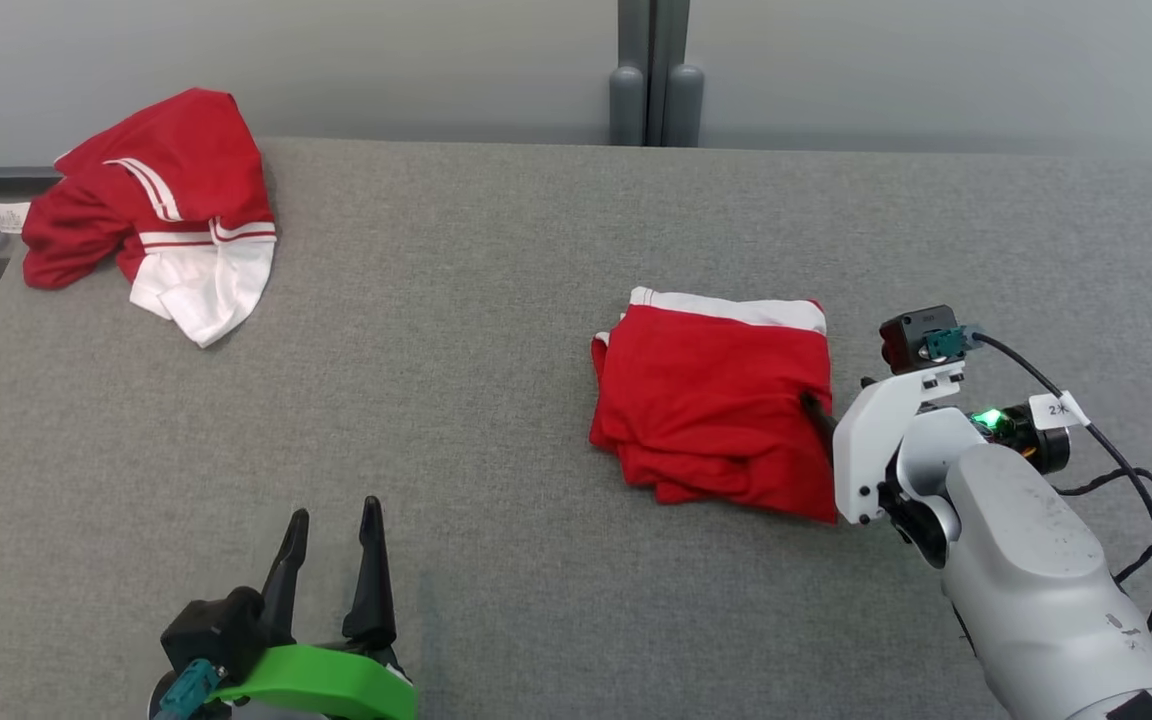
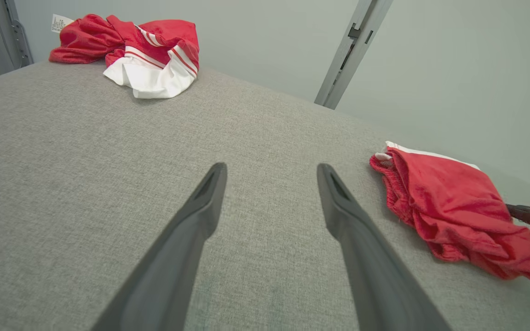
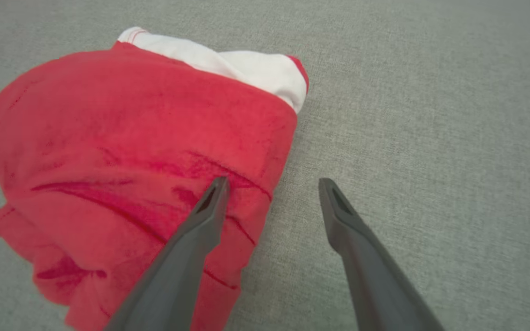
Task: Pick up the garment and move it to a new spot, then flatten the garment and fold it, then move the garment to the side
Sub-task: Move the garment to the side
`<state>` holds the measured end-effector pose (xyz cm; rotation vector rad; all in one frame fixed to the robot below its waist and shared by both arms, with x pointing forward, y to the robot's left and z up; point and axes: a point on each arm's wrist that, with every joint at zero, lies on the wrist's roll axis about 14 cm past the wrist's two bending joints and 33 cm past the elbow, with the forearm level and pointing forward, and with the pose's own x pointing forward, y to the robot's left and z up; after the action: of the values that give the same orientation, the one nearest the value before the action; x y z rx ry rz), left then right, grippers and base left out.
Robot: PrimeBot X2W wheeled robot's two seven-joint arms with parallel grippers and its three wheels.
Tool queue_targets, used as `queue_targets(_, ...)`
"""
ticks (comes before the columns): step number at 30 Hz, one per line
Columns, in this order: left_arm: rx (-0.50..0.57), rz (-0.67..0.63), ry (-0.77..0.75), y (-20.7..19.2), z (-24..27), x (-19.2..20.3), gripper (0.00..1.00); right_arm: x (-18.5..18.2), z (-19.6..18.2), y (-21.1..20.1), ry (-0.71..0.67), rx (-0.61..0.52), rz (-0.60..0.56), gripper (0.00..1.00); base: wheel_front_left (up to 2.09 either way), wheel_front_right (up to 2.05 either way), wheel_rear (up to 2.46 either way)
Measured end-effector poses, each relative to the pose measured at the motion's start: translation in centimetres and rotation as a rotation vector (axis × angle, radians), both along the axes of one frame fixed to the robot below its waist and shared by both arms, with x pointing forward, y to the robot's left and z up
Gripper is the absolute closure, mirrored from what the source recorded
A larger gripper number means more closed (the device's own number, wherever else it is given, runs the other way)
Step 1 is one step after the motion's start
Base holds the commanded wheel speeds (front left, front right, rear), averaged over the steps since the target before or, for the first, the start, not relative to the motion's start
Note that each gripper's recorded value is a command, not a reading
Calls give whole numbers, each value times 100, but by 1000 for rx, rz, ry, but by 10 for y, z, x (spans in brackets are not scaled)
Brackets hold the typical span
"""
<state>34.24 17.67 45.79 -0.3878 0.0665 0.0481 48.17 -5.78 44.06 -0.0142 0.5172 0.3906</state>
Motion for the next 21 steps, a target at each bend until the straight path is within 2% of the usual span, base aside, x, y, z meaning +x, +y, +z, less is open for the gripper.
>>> queue_targets(7,4,32,27,10,-7,1,0,-6,-32,19,118,28,27,0,0,0,0)
queue_targets(9,5,34,32,10,-9,2,0,-3,-34,23,121,35,34,35,0,0,0)
queue_targets(10,6,33,33,10,-9,3,0,-2,-34,24,124,41,35,59,0,0,0)
queue_targets(12,9,25,31,9,-9,7,0,-1,-35,27,121,42,44,73,0,0,0)
queue_targets(13,10,20,30,7,-9,9,0,0,-34,27,114,41,49,77,0,0,0)
queue_targets(15,10,8,27,4,-8,13,0,2,-33,28,98,45,52,95,0,0,0)
queue_targets(16,8,-130,-7,-37,-2,43,0,26,-11,-33,-58,-13,-39,100,0,0,0)
queue_targets(21,4,-246,-42,-74,4,61,0,31,1,-95,-107,-76,-138,100,0,0,0)
